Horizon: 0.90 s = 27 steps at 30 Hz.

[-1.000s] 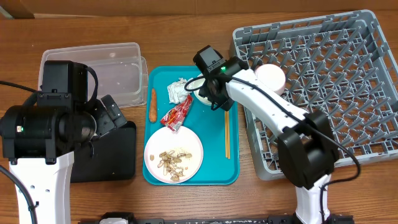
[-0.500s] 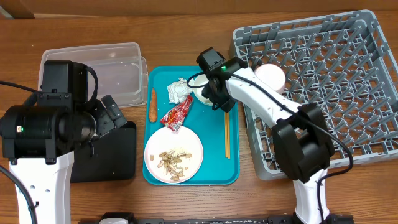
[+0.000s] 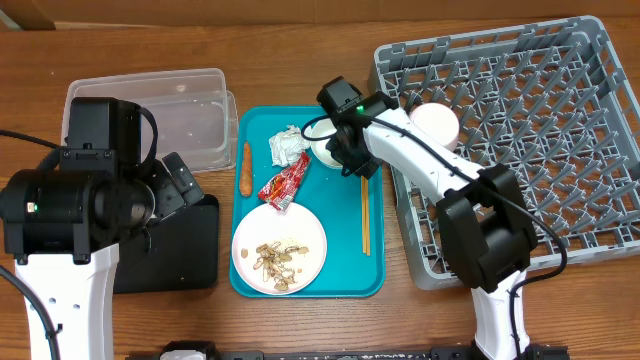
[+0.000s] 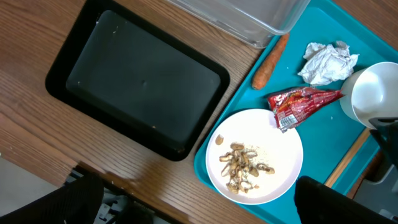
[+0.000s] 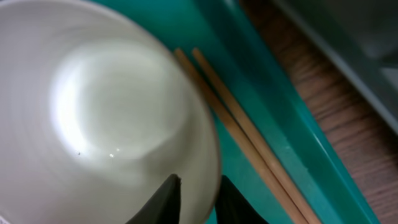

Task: Sort waste into correct bins and load items into the dishwasher
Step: 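Lift the white bowl and carry it into the dish rack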

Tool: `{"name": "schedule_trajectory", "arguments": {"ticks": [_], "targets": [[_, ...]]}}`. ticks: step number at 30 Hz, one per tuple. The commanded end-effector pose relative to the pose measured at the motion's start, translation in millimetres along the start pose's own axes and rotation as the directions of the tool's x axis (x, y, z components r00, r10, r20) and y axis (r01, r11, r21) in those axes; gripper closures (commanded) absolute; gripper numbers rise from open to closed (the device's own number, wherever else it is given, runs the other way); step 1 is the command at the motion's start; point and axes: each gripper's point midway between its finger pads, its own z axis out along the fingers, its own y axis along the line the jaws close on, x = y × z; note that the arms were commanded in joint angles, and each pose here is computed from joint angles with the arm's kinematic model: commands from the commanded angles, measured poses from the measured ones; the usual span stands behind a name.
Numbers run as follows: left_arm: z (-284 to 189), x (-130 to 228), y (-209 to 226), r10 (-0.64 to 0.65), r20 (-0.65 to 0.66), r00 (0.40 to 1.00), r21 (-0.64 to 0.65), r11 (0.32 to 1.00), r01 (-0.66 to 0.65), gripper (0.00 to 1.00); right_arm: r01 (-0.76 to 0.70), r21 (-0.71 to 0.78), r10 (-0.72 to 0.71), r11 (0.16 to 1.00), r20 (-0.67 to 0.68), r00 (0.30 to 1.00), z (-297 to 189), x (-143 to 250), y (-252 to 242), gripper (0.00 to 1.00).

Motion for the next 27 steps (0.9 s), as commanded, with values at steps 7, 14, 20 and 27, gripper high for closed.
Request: {"name": "schedule_trajectory", "arguments": {"ticks": [7, 14, 20, 27], "targets": [[-1, -3, 2, -0.011, 0.012, 1.0, -0.007, 1.0, 0.011, 0.0, -0.035, 0.058, 0.036, 0.998, -0.016, 0.999, 8, -12, -20, 0.92], [-1, -3, 2, -0.011, 0.012, 1.0, -0.007, 1.0, 0.011, 0.0, -0.033, 0.05, 0.034, 0.998, -0.013, 0.999, 13, -12, -19, 0.75], [-1, -3, 2, -0.011, 0.012, 1.0, -0.007, 1.0, 0.011, 0.0, -0.032, 0.057, 0.033, 0.998, -0.017, 0.999, 22, -9, -24, 0.85], [-1, -3, 2, -0.011, 0.011, 1.0, -0.007, 1.0, 0.011, 0.0, 0.082, 0.021, -0.082, 0.996, -0.013, 0.997, 9, -14, -13, 0.96]]}}
